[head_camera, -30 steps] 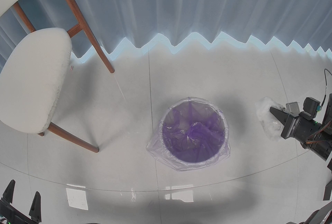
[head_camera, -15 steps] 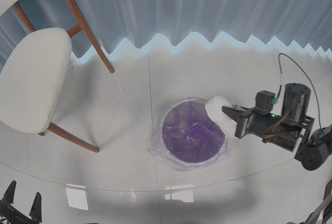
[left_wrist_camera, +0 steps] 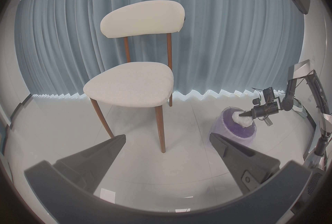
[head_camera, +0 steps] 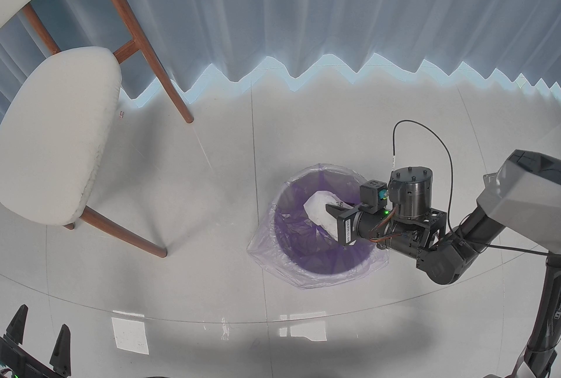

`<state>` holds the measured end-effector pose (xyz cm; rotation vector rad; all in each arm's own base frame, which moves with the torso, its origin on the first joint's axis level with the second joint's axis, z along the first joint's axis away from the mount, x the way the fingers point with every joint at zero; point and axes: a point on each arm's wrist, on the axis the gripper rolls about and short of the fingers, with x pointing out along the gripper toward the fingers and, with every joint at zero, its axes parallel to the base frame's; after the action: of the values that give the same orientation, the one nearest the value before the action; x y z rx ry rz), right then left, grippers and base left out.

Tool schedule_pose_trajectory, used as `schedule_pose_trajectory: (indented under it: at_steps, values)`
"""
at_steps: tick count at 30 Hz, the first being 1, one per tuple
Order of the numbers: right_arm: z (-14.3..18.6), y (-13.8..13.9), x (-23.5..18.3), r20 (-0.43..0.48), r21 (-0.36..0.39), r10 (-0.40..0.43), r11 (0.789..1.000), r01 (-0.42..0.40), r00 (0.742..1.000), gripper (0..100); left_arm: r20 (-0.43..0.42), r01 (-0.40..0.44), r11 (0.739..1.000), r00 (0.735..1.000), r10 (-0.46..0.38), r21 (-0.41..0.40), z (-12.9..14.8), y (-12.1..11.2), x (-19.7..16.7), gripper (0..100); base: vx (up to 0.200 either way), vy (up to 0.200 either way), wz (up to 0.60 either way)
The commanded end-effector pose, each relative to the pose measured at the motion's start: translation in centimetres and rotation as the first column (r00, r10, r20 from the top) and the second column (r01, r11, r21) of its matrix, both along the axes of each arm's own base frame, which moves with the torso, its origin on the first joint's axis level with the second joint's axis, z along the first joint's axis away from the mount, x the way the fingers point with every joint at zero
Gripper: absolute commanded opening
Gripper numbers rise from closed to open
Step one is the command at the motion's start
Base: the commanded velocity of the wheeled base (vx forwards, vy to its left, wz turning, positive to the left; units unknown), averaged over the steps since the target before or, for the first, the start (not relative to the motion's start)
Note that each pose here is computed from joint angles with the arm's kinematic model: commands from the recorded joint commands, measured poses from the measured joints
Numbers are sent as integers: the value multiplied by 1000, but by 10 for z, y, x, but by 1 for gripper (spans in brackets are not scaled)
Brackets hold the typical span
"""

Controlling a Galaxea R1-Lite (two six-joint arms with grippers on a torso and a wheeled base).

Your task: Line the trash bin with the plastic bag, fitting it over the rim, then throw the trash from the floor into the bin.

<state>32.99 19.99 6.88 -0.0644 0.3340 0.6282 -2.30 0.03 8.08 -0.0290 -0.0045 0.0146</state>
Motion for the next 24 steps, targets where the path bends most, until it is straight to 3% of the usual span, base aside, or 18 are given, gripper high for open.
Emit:
schedule_pose_trajectory:
  at_steps: [1,13,24]
  values:
    - [-35,0,19,-50,-31,-24,999,23,998,0,-3,-1,1000,1000,1,0,-5,0,0,100,0,0,0]
    - [-67,4,39,-26,-13,-42,999,42,999,0,-3,-1,1000,1000,1,0,-5,0,0,100,0,0,0]
    - [-72,4,57,2,5,-65,998,65,998,0,-3,-1,1000,1000,1,0,-5,0,0,100,0,0,0]
